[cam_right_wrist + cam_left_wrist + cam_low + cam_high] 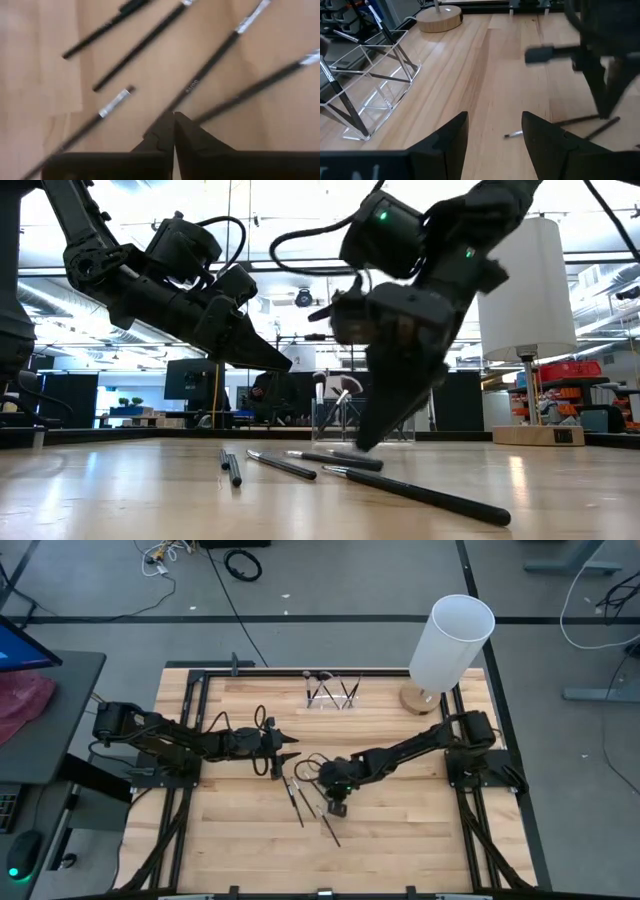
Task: Pick & Place Makeup Supplies
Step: Put the black makeup brush into the transparent organizer
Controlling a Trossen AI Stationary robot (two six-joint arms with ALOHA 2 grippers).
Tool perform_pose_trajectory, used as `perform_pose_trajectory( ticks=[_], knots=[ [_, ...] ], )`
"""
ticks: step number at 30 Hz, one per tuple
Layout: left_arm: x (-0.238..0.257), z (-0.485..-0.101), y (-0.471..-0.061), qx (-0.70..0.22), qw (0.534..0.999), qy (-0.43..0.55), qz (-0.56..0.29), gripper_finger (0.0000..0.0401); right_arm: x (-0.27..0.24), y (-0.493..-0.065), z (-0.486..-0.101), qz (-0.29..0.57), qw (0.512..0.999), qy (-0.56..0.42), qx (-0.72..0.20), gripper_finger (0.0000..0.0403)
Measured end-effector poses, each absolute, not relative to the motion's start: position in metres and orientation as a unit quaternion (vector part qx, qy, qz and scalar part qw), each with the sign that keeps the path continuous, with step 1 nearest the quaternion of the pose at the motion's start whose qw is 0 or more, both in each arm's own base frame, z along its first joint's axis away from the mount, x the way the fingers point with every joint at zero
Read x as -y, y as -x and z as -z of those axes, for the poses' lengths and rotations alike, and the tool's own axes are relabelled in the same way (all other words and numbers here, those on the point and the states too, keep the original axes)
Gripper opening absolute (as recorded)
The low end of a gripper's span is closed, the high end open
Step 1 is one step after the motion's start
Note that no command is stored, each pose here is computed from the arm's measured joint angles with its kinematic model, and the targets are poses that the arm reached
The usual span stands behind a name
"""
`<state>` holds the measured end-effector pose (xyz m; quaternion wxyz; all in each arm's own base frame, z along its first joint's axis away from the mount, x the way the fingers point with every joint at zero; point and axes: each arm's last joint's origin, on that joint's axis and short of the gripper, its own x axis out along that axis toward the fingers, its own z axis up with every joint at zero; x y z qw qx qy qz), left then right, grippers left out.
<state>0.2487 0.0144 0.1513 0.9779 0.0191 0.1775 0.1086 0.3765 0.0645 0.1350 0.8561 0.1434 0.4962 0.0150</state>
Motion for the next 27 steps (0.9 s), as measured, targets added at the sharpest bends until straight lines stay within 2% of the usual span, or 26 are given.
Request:
perform_pose_trajectory(
  ticks=[6, 9, 13, 17, 21, 24, 27],
  knots=[
    [-0.014, -0.151, -0.249, -0.178, 0.978, -0.019, -0.109, 0.0188, -0.057, -0.364, -0.158, 0.032, 0.859, -0.107, -0.500, 0.0006],
    [-0.014, -0.151, -0.249, -0.178, 0.978, -0.019, -0.109, 0.0188, -0.055, -0.365, -0.160, 0.112, 0.875, -0.109, -0.459, 0.0011],
    [-0.014, -0.151, -0.249, -0.178, 0.978, -0.019, -0.109, 0.0188, -0.053, -0.354, -0.139, 0.199, 0.874, -0.139, -0.420, 0.0051],
    [-0.014, -0.151, -0.249, -0.179, 0.978, -0.019, -0.108, 0.0188, -0.047, -0.335, -0.115, 0.268, 0.865, -0.188, -0.380, 0.0119],
    [-0.014, -0.151, -0.249, -0.179, 0.978, -0.019, -0.108, 0.0188, -0.049, -0.317, -0.092, 0.315, 0.880, -0.193, -0.299, 0.0188],
    [-0.014, -0.151, -0.249, -0.179, 0.978, -0.020, -0.108, 0.0188, -0.049, -0.308, -0.077, 0.316, 0.888, -0.178, -0.282, 0.0201],
    [-0.014, -0.151, -0.249, -0.177, 0.978, -0.019, -0.108, 0.0188, -0.052, -0.304, -0.064, 0.312, 0.894, -0.125, -0.296, 0.0181]
  ],
)
